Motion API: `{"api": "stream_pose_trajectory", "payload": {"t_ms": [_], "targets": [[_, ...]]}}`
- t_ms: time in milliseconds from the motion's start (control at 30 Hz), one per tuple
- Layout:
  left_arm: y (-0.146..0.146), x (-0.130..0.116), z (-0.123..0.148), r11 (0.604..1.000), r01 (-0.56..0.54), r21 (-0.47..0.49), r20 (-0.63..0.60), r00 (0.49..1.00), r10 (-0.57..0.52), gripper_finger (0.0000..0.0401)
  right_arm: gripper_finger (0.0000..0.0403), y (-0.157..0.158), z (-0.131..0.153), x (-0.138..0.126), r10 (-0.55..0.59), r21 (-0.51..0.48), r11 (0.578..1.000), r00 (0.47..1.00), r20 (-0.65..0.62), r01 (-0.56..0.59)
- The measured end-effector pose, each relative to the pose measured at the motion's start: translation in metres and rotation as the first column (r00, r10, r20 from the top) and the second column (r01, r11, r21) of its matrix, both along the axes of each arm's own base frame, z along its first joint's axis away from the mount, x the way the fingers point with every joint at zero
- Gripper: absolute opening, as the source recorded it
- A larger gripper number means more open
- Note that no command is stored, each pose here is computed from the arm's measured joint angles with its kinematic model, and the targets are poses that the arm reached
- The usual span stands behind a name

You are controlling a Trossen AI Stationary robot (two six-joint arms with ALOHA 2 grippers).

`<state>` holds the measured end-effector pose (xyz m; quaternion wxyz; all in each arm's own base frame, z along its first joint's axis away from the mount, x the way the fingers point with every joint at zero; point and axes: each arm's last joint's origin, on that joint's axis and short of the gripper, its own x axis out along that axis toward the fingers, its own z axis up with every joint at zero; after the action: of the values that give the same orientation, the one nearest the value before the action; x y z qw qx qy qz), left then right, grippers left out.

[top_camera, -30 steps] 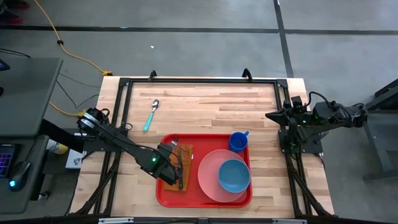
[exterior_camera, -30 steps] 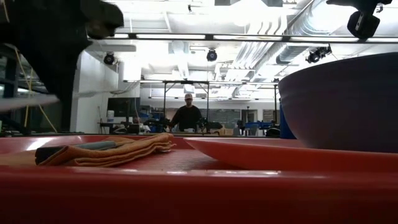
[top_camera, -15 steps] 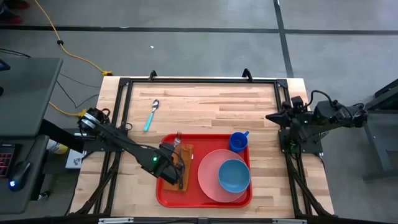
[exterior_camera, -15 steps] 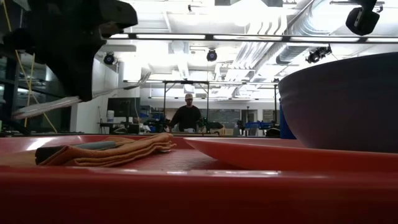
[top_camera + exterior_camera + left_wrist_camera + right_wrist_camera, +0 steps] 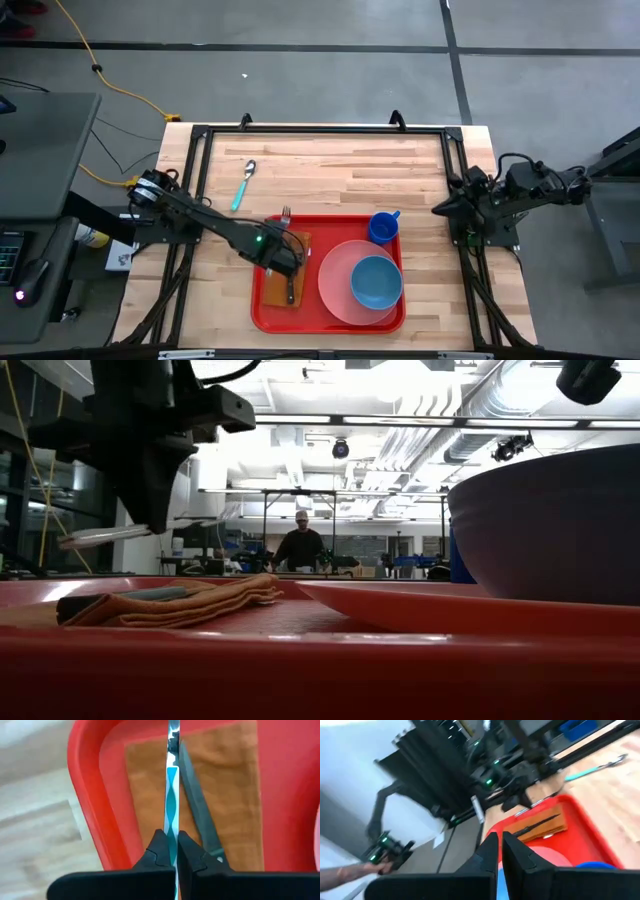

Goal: Set up tray
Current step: Put the blue patterned fork on the left side of the black bread knife

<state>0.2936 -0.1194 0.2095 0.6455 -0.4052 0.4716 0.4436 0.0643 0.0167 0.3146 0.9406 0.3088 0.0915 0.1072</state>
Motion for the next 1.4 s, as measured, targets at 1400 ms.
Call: {"api": "stream_pose_trajectory", "payload": {"t_ms": [1400], "targets": [[-0.069,0.016,0.034,0.978,0.017,-0.207,-0.437,0.893,-0.108,0.0024,0.0000,0.003,0.001,-0.009,0.185,-0.041,0.982,0.982,0.046,-0.183]]}}
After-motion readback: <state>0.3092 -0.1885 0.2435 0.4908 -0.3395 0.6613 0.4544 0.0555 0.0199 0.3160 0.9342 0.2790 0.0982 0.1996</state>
